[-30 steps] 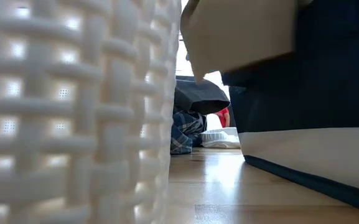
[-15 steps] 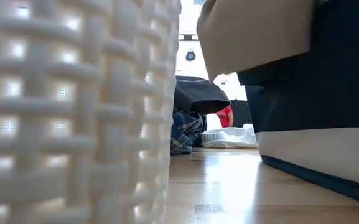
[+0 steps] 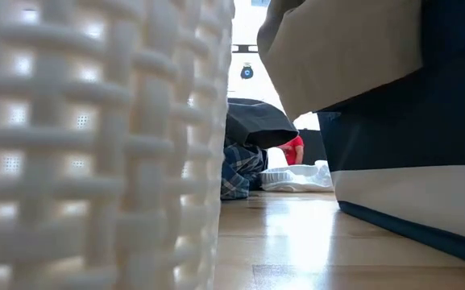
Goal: Sort clothes
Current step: Put the brown shorts into the blue laundry organizer
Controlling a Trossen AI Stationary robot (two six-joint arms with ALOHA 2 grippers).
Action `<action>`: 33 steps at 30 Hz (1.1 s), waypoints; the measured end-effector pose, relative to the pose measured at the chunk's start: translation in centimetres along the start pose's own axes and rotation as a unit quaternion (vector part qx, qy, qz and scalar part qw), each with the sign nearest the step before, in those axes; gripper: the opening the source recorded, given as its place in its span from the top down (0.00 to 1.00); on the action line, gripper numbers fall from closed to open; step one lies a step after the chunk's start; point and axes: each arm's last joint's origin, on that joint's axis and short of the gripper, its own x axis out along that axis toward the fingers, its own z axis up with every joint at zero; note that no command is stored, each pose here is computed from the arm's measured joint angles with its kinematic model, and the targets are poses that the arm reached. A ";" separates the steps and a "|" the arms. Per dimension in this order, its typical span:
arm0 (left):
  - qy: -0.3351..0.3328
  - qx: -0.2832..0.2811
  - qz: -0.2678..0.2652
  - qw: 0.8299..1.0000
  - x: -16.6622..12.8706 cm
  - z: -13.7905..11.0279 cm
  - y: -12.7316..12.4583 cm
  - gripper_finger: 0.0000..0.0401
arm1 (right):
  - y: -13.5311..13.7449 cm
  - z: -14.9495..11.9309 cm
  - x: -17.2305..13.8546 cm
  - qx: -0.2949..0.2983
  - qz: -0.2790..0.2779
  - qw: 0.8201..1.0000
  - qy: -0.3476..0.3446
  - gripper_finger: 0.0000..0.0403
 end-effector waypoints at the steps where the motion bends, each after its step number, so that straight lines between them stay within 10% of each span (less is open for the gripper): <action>1: 0.000 0.000 0.000 1.000 0.0 0.0 0.0 0.96 | 0.1 -0.2 -0.9 -0.004 -0.002 1.000 -0.004 0.56; 11: 0.000 0.000 0.000 1.000 0.0 0.0 0.0 0.96 | 2.4 3.9 -8.6 -0.025 0.094 0.950 -0.298 0.56; 22: 0.000 0.000 0.000 1.000 0.0 0.0 0.0 0.96 | 2.6 13.9 -2.6 -0.175 0.022 0.960 -0.220 0.56; 33: 0.000 0.000 0.000 1.000 0.0 0.0 0.0 0.96 | 2.7 16.2 -0.1 -0.221 0.066 0.962 -0.148 0.56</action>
